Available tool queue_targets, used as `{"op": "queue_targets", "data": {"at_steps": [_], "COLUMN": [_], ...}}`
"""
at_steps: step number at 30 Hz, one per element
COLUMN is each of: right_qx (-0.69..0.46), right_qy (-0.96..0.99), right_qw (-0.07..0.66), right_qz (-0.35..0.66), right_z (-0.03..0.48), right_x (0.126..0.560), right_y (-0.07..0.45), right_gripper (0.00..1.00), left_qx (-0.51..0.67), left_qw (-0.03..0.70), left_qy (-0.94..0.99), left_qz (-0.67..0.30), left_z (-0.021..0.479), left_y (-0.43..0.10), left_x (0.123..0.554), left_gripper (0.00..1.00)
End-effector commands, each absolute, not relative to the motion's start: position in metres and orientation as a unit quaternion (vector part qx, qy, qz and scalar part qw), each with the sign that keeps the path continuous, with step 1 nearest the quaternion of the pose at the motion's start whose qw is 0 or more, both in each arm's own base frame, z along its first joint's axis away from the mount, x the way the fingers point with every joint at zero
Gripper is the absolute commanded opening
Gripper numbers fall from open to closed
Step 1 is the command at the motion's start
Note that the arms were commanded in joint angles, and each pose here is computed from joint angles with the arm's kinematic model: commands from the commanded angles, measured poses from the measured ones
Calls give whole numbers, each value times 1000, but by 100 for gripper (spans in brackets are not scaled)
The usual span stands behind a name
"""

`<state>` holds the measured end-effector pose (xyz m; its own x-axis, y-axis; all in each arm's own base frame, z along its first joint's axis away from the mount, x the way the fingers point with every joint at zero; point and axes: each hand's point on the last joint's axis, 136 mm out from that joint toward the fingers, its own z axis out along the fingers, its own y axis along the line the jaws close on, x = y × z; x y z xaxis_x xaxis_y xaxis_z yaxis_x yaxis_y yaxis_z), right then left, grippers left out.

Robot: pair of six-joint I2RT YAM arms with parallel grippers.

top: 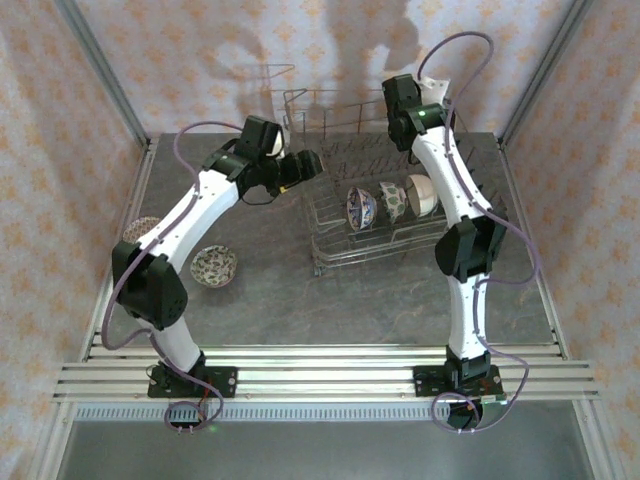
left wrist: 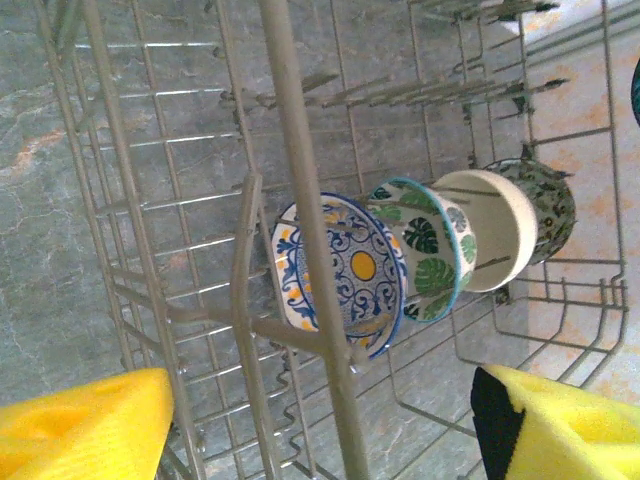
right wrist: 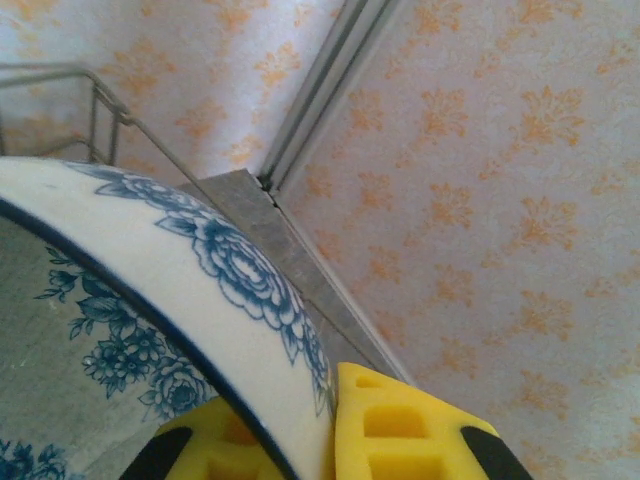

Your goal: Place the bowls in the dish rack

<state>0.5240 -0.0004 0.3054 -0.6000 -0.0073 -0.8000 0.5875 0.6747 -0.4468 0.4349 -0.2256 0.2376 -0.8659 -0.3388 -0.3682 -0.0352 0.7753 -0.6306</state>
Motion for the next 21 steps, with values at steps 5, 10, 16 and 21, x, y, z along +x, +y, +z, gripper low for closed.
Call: {"op": "queue_targets", "data": {"at_steps": [5, 10, 16, 21], "right_qx": [197, 201, 180, 178], "right_qy": [792, 791, 790, 790], "right_qw": [388, 376, 373, 369], "right_qz": [-428, -440, -453, -455], "right_z": [310, 300, 291, 283], "right_x": [530, 539, 554, 559], "right_y": [-47, -67, -68, -68], "right_gripper": [0, 0, 0, 0], "left_qx": [-71, -65, -50, -45], "left_qw": [220, 205, 191, 178], "left_qy": [914, 914, 920, 923], "left_qz": [-334, -343, -339, -337], "left_z": [231, 221, 212, 206], "left_y": [-243, -253, -256, -253], "left_x": [438, 437, 425, 412], "left_gripper": [65, 53, 38, 27]}}
